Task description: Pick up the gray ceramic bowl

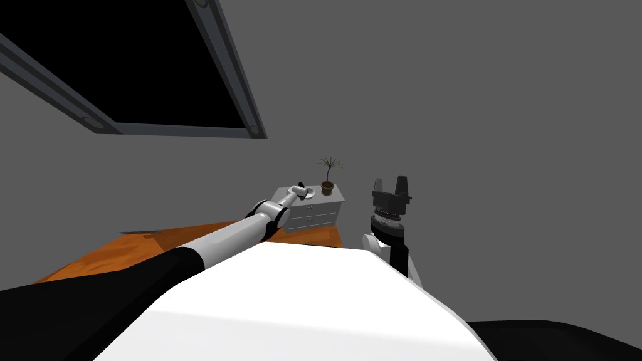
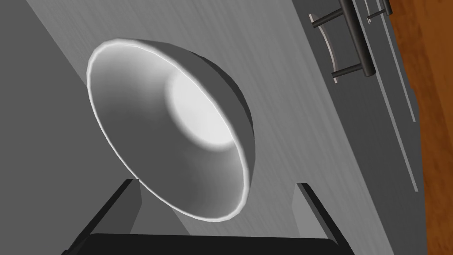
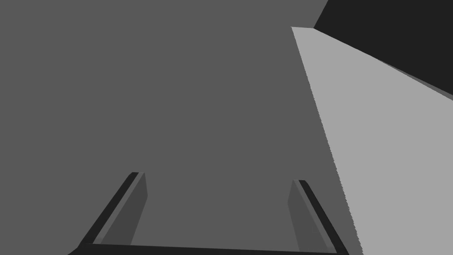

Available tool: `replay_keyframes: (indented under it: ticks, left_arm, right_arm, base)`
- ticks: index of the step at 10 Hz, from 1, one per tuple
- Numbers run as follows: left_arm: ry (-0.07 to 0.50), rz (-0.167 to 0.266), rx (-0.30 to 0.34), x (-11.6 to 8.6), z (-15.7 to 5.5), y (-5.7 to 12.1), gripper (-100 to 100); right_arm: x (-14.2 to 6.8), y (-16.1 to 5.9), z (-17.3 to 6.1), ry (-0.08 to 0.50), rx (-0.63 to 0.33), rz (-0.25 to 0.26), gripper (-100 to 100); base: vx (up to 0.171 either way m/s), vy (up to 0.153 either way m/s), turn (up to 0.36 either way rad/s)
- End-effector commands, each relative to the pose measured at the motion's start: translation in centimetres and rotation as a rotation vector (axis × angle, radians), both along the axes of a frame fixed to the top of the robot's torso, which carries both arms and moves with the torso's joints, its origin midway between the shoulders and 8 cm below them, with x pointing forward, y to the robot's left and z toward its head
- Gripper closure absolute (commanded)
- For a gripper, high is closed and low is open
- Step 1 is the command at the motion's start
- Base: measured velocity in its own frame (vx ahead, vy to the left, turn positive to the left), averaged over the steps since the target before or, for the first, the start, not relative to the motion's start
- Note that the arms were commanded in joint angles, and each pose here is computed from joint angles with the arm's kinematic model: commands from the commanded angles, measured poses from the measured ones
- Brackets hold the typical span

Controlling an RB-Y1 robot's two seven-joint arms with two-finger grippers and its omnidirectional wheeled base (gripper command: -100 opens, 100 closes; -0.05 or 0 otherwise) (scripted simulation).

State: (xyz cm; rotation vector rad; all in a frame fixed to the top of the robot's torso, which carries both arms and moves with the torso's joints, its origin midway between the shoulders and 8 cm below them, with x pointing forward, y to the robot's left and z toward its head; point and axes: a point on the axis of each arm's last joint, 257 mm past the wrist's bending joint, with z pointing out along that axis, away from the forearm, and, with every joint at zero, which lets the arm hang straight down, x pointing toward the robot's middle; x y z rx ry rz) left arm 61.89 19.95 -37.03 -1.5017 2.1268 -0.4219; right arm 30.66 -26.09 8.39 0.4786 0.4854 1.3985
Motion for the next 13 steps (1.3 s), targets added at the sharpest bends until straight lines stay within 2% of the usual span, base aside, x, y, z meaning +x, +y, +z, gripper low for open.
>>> replay_keyframes:
  ticks: [1, 2, 4, 5, 6, 7, 8, 9, 12, 13]
  left_arm:
    - [0.032, 0.002, 0.001, -0.5, -0.3, 0.0, -100]
    - [0.042, 0.005, 0.003, -0.8, -0.7, 0.2, -100]
    - [0.097, 0.01, 0.005, -2.0, -1.6, 0.2, -100]
    - [0.097, 0.01, 0.005, -2.0, -1.6, 0.2, -100]
    - [0.137, 0.013, 0.006, -3.0, -2.4, 0.2, -100]
    - [0.116, 0.012, 0.005, -2.4, -1.9, 0.2, -100]
    - [0.12, 0.012, 0.006, -2.5, -2.0, 0.3, 0]
    - [0.118, 0.015, 0.006, -3.1, -3.2, 0.6, -100]
    - [0.12, 0.017, 0.007, -3.4, -3.7, 0.7, -100]
    - [0.118, 0.017, 0.006, -3.4, -3.7, 0.7, 100]
  right_arm:
    - [0.0, 0.0, 0.0, 0.0, 0.0, 0.0, 0]
    - [0.0, 0.0, 0.0, 0.0, 0.0, 0.0, 0]
    - [0.0, 0.0, 0.0, 0.0, 0.0, 0.0, 0]
    - [0.0, 0.0, 0.0, 0.0, 0.0, 0.0, 0]
    - [0.0, 0.0, 0.0, 0.0, 0.0, 0.0, 0]
    - [0.0, 0.0, 0.0, 0.0, 0.0, 0.0, 0]
    - [0.0, 0.0, 0.0, 0.0, 0.0, 0.0, 0]
    - [0.0, 0.0, 0.0, 0.0, 0.0, 0.0, 0]
    - [0.0, 0.0, 0.0, 0.0, 0.0, 0.0, 0]
    - [0.0, 0.0, 0.0, 0.0, 0.0, 0.0, 0]
  base:
    - [0.041, -0.018, 0.057]
    - [0.043, -0.018, 0.03]
    - [0.066, -0.026, 0.065]
    - [0.056, -0.028, 0.019]
    - [0.044, -0.023, 0.042]
    - [0.021, -0.011, 0.014]
    - [0.0, 0.0, 0.0]
    - [0.049, 0.0, -0.027]
    - [0.052, -0.004, -0.01]
    - [0.0, 0.0, 0.0]
